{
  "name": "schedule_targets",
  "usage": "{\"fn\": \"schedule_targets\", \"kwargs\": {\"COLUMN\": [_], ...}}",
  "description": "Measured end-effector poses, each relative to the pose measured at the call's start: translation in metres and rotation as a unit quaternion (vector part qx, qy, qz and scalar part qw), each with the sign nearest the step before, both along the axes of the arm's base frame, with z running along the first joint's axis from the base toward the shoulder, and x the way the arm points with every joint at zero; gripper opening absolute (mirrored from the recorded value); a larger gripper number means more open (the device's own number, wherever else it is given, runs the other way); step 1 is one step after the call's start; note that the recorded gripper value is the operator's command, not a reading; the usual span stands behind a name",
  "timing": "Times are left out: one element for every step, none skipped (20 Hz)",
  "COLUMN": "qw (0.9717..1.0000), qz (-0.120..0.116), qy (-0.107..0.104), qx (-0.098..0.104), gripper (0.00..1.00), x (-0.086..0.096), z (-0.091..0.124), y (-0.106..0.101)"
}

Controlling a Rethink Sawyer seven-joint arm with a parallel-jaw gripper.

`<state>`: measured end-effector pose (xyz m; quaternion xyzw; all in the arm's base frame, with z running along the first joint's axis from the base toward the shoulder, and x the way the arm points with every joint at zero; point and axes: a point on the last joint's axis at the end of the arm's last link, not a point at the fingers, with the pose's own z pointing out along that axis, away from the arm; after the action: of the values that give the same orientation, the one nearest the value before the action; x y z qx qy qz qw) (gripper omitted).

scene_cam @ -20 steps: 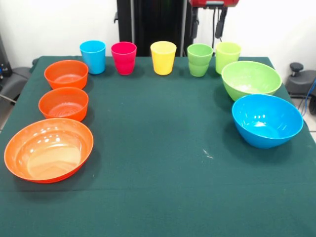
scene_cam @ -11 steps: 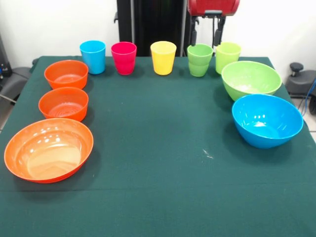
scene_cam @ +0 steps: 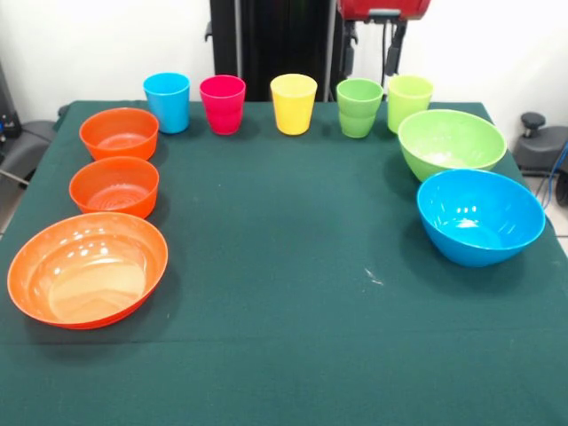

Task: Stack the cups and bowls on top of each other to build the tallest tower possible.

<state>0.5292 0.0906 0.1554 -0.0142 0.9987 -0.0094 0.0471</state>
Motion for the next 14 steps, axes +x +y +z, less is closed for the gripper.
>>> {"fn": "schedule_targets", "kwargs": {"qw": [1.0, 1.0, 0.9999, 0.9999, 0.9998, 0.9997, 0.9996, 0.9995, 0.9994, 0.9992, 0.9991, 0.999, 0.9989, 0.9987], "qz": [0.0, 0.001, 0.001, 0.002, 0.003, 0.003, 0.003, 0.003, 0.002, 0.001, 0.001, 0.0, 0.0, -0.001], "qy": [-0.003, -0.006, -0.011, -0.016, -0.02, -0.024, -0.027, -0.031, -0.034, -0.038, -0.04, -0.043, -0.045, -0.049], "qx": [0.0, -0.001, -0.002, -0.004, -0.005, -0.007, -0.008, -0.009, -0.01, -0.01, -0.011, -0.012, -0.012, -0.013], "gripper": [1.0, 1.0, 1.0, 1.0, 1.0, 1.0, 1.0, 1.0, 1.0, 1.0, 1.0, 1.0, 1.0, 1.0], "x": [-0.001, -0.002, -0.002, -0.004, -0.005, -0.006, -0.007, -0.008, -0.008, -0.009, -0.009, -0.01, -0.01, -0.01], "z": [0.003, 0.008, 0.013, 0.019, 0.023, 0.028, 0.031, 0.036, 0.039, 0.043, 0.046, 0.049, 0.052, 0.055], "y": [0.0, 0.001, 0.002, 0.002, 0.003, 0.004, 0.004, 0.004, 0.004, 0.003, 0.002, 0.001, 0.001, 0.001]}}
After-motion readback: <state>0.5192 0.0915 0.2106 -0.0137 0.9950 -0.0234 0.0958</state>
